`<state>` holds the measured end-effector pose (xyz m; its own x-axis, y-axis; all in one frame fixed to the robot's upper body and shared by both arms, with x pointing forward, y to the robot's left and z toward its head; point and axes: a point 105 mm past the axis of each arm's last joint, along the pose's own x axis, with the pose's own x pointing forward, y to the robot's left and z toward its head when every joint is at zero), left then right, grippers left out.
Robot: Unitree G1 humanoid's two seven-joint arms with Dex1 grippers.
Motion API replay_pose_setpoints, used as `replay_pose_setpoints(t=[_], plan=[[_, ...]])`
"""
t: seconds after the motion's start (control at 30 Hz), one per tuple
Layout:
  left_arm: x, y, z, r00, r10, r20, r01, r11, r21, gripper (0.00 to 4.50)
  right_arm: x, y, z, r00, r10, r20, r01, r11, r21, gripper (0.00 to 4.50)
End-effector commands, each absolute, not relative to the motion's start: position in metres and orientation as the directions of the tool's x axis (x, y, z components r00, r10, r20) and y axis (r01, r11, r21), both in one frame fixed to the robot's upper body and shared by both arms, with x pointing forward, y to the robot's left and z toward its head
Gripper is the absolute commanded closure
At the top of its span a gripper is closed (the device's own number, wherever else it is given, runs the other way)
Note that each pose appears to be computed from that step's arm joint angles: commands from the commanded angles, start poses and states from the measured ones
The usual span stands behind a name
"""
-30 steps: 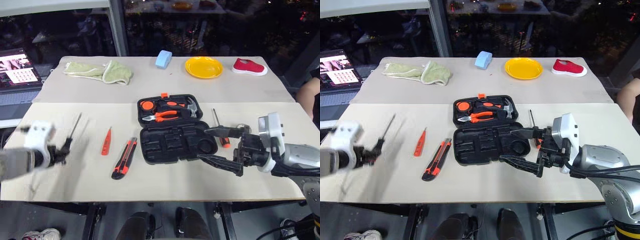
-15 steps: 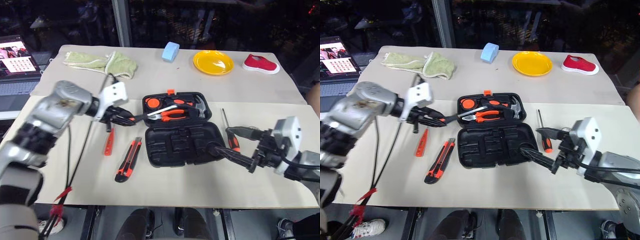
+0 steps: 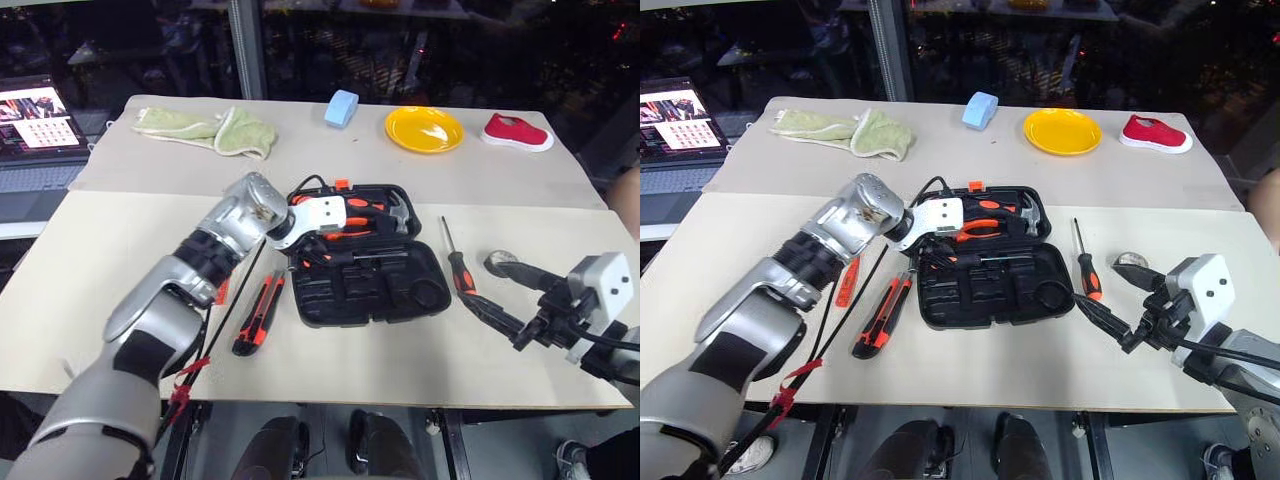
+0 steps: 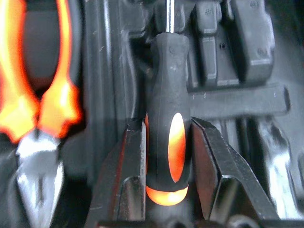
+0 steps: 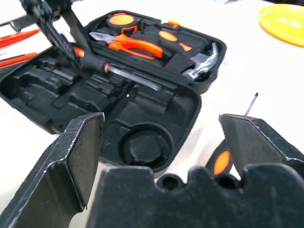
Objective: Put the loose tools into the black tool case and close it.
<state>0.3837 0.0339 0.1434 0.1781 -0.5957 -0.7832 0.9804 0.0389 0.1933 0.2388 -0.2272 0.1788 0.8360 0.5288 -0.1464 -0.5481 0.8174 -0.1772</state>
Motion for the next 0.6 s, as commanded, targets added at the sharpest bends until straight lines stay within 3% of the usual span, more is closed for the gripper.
replay_pose_setpoints(t=[0.03,0.27,0.33,0.4,0.57,0.6], plan=[[0.392,0.027,0.162,0.226,-0.603,-0.765,0.968,0.049,0.248,3.62,0.237,-0.225,0.193,0.848,0.522,-0.091,-0.529,0.822,-0.21,0.0],[0.398,0.028,0.165,0.248,-0.583,-0.774,0.964,0.064,0.26,3.62,0.237,-0.222,0.193,0.853,0.515,-0.084,-0.521,0.829,-0.206,0.0],[0.398,0.026,0.17,0.247,-0.594,-0.766,0.962,0.056,0.267,2.62,0.238,-0.222,0.193,0.854,0.513,-0.084,-0.519,0.83,-0.204,0.0],[0.397,0.024,0.177,0.247,-0.61,-0.753,0.959,0.045,0.278,2.13,0.238,-0.221,0.192,0.854,0.513,-0.084,-0.519,0.83,-0.203,0.0],[0.388,0.025,0.2,0.211,-0.645,-0.735,0.96,-0.004,0.279,0.18,0.237,-0.219,0.19,0.85,0.518,-0.09,-0.525,0.828,-0.195,0.0],[0.386,0.025,0.205,0.205,-0.652,-0.73,0.959,-0.014,0.283,0.05,0.236,-0.219,0.19,0.85,0.519,-0.092,-0.527,0.828,-0.194,0.0]])
